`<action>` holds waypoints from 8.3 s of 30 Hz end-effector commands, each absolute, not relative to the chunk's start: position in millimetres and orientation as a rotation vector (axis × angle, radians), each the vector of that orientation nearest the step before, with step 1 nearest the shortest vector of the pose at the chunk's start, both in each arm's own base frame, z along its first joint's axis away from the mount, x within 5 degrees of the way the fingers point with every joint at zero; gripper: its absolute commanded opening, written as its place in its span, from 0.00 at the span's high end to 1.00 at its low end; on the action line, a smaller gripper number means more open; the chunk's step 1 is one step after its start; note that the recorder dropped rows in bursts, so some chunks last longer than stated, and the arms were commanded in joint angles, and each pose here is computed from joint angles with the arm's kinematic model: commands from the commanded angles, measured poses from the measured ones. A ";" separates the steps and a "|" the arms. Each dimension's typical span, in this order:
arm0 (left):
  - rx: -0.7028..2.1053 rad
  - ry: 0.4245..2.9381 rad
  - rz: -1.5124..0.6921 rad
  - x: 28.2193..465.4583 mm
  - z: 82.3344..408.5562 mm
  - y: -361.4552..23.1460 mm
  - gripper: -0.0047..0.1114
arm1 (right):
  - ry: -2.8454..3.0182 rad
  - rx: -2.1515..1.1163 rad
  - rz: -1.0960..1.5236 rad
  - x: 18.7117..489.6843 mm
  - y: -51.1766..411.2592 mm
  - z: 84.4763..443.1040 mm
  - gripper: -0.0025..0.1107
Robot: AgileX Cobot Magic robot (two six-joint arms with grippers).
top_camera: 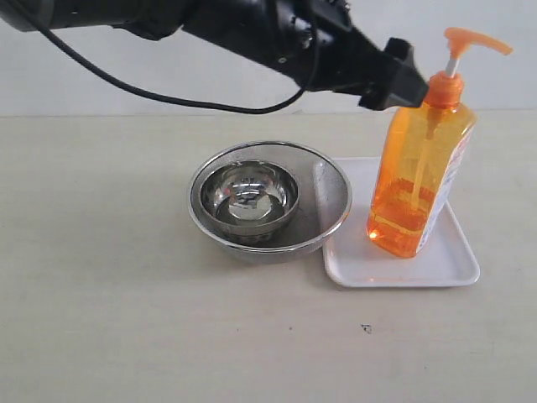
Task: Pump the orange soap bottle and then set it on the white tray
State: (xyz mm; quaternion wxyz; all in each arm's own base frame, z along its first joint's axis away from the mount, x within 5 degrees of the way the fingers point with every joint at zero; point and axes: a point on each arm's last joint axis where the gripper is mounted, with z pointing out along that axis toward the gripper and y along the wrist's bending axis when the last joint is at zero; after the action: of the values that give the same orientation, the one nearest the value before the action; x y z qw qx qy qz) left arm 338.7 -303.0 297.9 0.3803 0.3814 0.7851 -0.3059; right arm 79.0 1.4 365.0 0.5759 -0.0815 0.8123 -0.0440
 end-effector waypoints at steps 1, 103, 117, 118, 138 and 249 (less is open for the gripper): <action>0.942 2.131 -0.801 351.1 281.5 -269.9 0.30 | 1.901 -0.187 -0.088 79.0 2.2 364.5 0.98; 1.085 1.809 -0.931 374.1 202.6 -310.6 0.92 | 2.001 -0.587 -0.135 320.6 62.4 231.0 0.98; 1.053 1.873 -0.841 383.3 200.7 -298.9 0.92 | 2.061 -0.599 -0.110 315.3 62.5 229.8 0.98; 1.041 1.884 -0.838 385.2 202.3 -295.4 0.92 | 2.061 -0.595 -0.112 314.4 60.9 231.9 0.98; 1.094 1.900 -0.889 375.4 203.0 -301.5 0.92 | 2.092 -0.606 -0.144 304.2 44.1 245.6 0.98; 1.053 2.047 -0.703 382.1 262.9 -235.2 0.92 | 2.129 -0.458 -0.098 242.0 17.6 307.8 0.98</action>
State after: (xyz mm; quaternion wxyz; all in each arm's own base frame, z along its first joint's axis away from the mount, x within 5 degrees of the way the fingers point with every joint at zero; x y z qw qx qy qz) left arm 383.8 -248.7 244.6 0.3542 0.4132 0.7825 -0.3025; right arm 261.8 19.7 290.9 0.4572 -0.2098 0.8625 -0.0550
